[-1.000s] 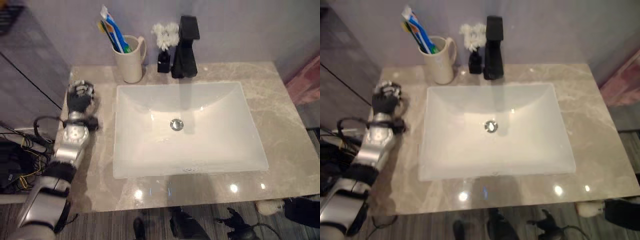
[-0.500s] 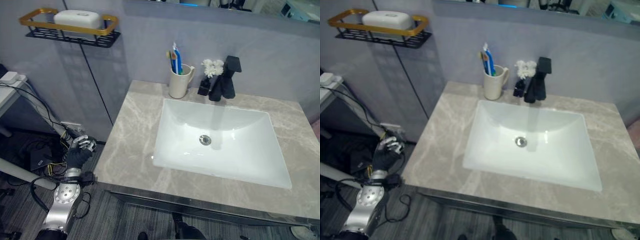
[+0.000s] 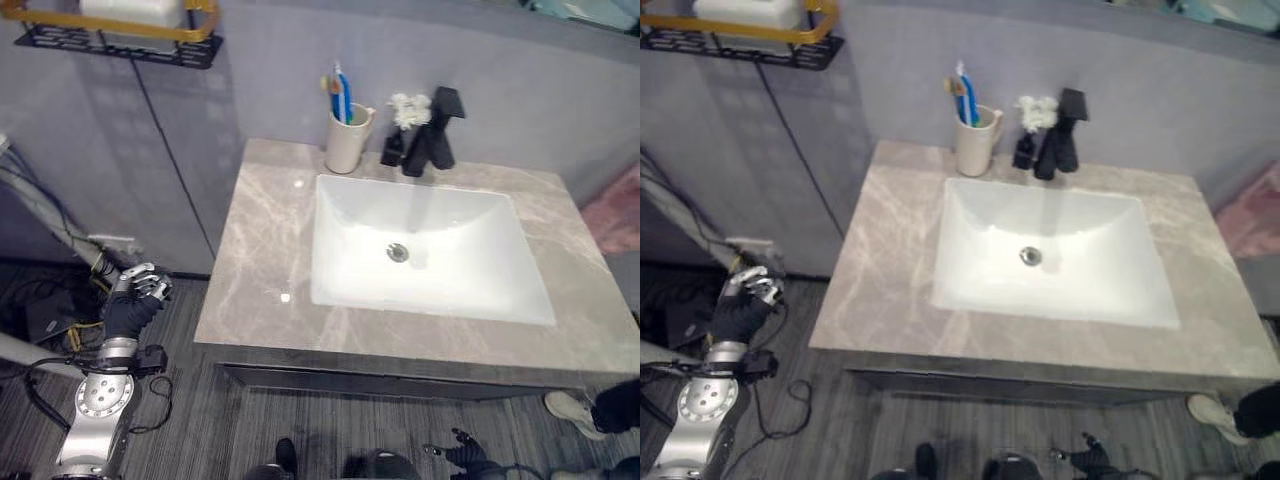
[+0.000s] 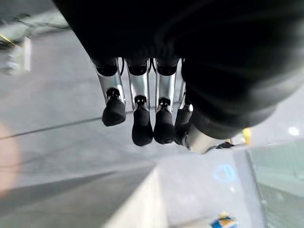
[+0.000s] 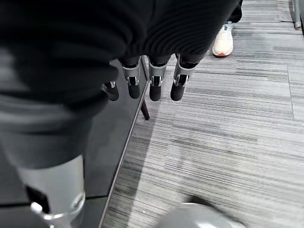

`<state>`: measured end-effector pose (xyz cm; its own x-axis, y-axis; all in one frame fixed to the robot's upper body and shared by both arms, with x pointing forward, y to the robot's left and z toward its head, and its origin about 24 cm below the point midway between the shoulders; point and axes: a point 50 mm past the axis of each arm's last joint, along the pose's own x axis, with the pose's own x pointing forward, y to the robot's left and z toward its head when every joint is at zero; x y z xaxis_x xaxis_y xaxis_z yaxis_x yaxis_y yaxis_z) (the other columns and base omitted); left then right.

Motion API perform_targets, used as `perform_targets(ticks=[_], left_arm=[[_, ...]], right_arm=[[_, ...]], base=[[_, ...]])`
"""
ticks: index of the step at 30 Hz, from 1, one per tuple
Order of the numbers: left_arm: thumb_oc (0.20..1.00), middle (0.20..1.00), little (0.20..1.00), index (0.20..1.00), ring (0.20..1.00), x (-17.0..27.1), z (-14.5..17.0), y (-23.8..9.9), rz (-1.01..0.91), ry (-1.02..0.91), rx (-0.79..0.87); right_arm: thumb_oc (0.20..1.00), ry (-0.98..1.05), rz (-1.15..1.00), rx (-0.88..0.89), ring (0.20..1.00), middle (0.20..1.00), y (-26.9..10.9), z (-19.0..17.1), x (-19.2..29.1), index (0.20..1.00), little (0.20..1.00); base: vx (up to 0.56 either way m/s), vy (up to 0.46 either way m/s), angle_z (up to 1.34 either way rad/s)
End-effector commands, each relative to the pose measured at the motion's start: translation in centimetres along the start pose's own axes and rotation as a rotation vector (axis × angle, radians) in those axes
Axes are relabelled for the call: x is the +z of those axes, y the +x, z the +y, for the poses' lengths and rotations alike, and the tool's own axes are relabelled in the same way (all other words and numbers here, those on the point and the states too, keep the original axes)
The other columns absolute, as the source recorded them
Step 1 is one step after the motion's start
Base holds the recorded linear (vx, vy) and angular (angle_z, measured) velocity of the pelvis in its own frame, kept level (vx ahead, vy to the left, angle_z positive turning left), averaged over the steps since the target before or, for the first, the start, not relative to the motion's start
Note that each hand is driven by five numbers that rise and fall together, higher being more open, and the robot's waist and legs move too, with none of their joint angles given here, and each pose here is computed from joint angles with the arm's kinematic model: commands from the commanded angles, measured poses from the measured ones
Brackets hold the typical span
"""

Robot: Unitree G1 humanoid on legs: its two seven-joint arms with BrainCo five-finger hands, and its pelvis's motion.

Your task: Put brush and paste in cup on sink, flatten towel.

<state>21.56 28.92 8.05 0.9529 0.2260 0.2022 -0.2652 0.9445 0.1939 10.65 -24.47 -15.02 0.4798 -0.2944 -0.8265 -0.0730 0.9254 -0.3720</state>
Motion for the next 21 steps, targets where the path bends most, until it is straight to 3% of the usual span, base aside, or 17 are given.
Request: perform_targets(ticks=[1, 2, 3, 5, 6, 7, 10, 13, 21], left_arm=[[0.231, 0.231, 0.231, 0.231, 0.231, 2.3, 1.3, -0.4, -0.119, -0.005, 0.055], [0.266, 0.266, 0.266, 0.266, 0.266, 2.3, 1.4, -0.4, -0.122, -0.011, 0.059], [0.2, 0.2, 0.2, 0.2, 0.2, 2.0, 1.9, -0.9, -0.103, -0.01, 0.077], [0.206, 0.206, 0.206, 0.206, 0.206, 1.7, 2.1, -1.1, -0.092, -0.011, 0.086], [0.407, 0.407, 0.407, 0.407, 0.407, 1.7, 2.1, -1.0, -0.092, -0.009, 0.096], [0.504, 0.504, 0.504, 0.504, 0.504, 1.4, 2.1, -1.1, -0.084, -0.014, 0.102], [0.598, 0.598, 0.598, 0.598, 0.598, 0.9, 2.0, -1.3, -0.064, -0.037, 0.118], [0.793, 0.793, 0.793, 0.793, 0.793, -0.2, 1.3, -1.0, -0.027, -0.051, 0.137], [0.846, 0.846, 0.846, 0.846, 0.846, -1.4, 0.5, -0.2, 0.005, -0.084, 0.196]], right_arm=[[1.0, -0.055, 0.056, -0.004, 1.0, 1.0, -0.5, -0.3, -2.0, 1.0, 1.0], [1.0, -0.056, 0.04, -0.004, 1.0, 1.0, -0.4, -0.3, -1.6, 1.0, 1.0], [1.0, -0.078, 0.03, -0.007, 1.0, 1.0, -0.3, -0.6, -1.4, 1.0, 1.0], [1.0, -0.094, 0.013, -0.006, 1.0, 1.0, -0.3, -0.7, -1.1, 1.0, 1.0], [1.0, -0.107, -0.032, -0.019, 1.0, 1.0, -0.3, -1.5, -0.4, 1.0, 1.0], [1.0, -0.097, -0.039, -0.03, 1.0, 1.0, -0.3, -1.8, -0.4, 1.0, 1.0], [1.0, -0.07, -0.062, -0.049, 1.0, 1.0, -0.5, -2.5, -0.3, 1.0, 1.0], [1.0, -0.044, -0.106, -0.083, 1.0, 1.0, -0.8, -3.7, 0.1, 1.0, 1.0], [1.0, -0.05, -0.153, -0.113, 1.0, 1.0, -1.0, -5.0, 0.8, 1.0, 1.0]], base=[[-0.14, -0.061, -1.37], [-0.05, -0.095, -1.45], [0.01, -0.104, -1.07], [-0.04, -0.12, -1.2], [-0.12, -0.144, -1.15], [-0.12, -0.143, -0.48], [-0.05, -0.111, -0.2], [-0.06, -0.111, -0.32], [-0.07, -0.058, -0.15]])
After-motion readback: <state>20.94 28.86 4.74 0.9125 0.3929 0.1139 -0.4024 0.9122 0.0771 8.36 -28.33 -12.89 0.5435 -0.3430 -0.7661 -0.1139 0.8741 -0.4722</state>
